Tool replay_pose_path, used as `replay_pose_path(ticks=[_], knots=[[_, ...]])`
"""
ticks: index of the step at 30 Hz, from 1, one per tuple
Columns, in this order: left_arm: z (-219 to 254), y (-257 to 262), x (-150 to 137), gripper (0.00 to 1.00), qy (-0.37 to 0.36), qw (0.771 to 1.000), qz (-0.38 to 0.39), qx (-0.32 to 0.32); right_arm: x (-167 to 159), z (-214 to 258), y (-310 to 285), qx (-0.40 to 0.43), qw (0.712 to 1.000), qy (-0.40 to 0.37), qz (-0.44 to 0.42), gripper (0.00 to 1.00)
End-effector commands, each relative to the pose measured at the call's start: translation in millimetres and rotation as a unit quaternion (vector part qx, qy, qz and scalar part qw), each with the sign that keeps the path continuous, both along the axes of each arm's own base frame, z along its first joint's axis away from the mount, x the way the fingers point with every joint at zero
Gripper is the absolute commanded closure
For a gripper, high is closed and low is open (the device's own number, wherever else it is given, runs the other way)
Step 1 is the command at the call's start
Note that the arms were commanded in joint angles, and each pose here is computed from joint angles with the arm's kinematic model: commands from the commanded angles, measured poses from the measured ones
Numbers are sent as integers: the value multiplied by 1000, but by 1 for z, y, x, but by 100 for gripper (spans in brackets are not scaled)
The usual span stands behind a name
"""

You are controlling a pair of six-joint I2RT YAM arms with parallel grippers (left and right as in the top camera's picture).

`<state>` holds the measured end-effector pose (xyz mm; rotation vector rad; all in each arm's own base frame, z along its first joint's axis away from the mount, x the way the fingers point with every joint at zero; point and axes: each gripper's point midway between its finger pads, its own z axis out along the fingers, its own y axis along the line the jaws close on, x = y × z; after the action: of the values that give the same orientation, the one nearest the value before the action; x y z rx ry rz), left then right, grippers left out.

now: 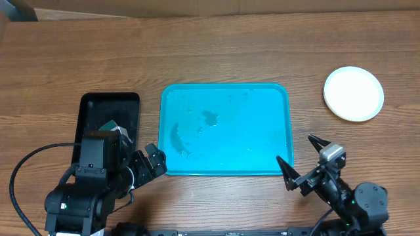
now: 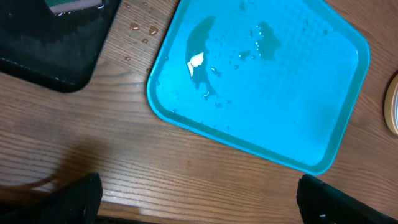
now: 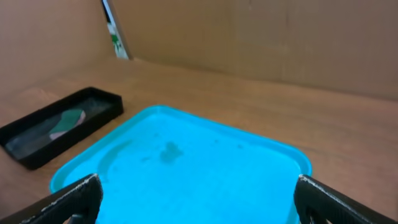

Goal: Clean dirty plates on tray and stack at the side

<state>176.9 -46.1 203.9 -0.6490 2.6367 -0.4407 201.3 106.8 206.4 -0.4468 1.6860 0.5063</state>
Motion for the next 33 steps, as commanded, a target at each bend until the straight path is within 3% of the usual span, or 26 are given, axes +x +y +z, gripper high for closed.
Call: replay_pose_path(ticks=[1, 11, 22, 27, 33], knots=[[0, 1, 1, 0, -1, 1000, 4, 4, 3, -5, -1, 5, 1000, -28, -5, 0], [0, 1, 1, 0, -1, 1000, 4, 4, 13, 4, -7, 17, 994, -108, -27, 0], [0, 1, 1, 0, -1, 1000, 4, 4, 25, -8, -20, 21, 989, -128, -64, 0], [0, 1, 1, 0, -1, 1000, 4, 4, 34, -7, -43, 66, 984, -102, -133, 0], [0, 1, 1, 0, -1, 1000, 4, 4, 43, -37, -73, 128, 964, -15, -232, 0]])
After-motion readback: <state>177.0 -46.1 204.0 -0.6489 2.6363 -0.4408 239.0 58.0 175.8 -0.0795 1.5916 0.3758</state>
